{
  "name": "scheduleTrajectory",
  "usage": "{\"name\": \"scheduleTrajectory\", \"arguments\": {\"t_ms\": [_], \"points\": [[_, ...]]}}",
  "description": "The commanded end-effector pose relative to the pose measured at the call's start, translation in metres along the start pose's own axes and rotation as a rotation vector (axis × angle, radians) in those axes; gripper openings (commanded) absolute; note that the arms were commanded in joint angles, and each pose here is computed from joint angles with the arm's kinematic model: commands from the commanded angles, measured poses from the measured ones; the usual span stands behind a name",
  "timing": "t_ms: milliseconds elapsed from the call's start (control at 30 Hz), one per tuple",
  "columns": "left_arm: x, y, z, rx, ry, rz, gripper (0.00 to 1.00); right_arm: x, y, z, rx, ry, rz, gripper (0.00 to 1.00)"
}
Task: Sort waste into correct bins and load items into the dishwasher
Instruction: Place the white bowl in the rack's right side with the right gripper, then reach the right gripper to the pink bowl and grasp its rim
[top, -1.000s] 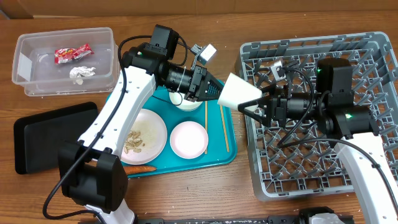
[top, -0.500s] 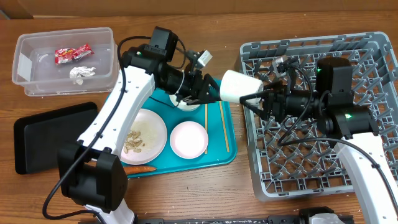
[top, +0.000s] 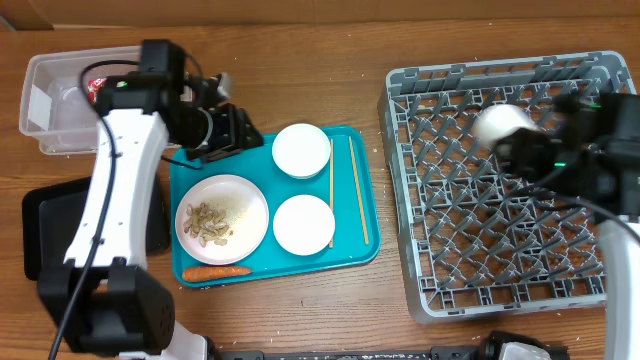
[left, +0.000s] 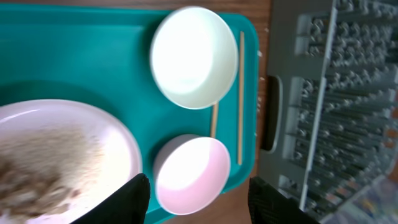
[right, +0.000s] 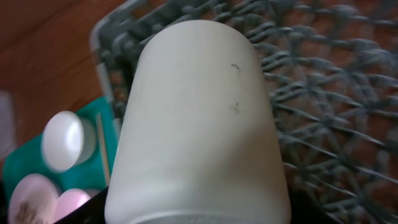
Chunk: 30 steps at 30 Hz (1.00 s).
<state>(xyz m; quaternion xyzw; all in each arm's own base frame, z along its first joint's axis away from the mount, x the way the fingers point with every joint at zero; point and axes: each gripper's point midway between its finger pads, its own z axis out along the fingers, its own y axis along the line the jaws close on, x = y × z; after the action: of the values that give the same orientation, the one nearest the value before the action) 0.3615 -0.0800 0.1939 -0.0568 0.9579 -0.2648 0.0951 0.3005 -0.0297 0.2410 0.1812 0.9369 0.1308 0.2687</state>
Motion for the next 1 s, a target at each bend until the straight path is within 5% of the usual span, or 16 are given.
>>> {"name": "scheduleTrajectory", "arguments": {"t_ms": [0, 367, 533, 700, 967], "points": [[-0.009, 0.017, -0.023, -0.117, -0.086, 0.007, 0.53, -0.004, -0.064, -0.018, 0.229, -0.031, 0.151, 0.48], [-0.011, 0.020, -0.024, -0.134, -0.096, 0.010, 0.53, 0.050, -0.165, -0.013, 0.458, 0.190, 0.502, 0.49], [-0.010, 0.020, -0.024, -0.135, -0.090, 0.007, 0.53, 0.071, -0.177, 0.009, 0.478, 0.296, 0.530, 0.57], [-0.009, 0.021, -0.024, -0.136, -0.088, 0.006, 0.56, 0.079, -0.182, 0.021, 0.477, 0.344, 0.542, 0.78], [-0.007, 0.027, -0.024, -0.172, -0.080, 0.003, 0.59, 0.059, -0.163, 0.013, 0.382, 0.301, 0.551, 0.80]]}}
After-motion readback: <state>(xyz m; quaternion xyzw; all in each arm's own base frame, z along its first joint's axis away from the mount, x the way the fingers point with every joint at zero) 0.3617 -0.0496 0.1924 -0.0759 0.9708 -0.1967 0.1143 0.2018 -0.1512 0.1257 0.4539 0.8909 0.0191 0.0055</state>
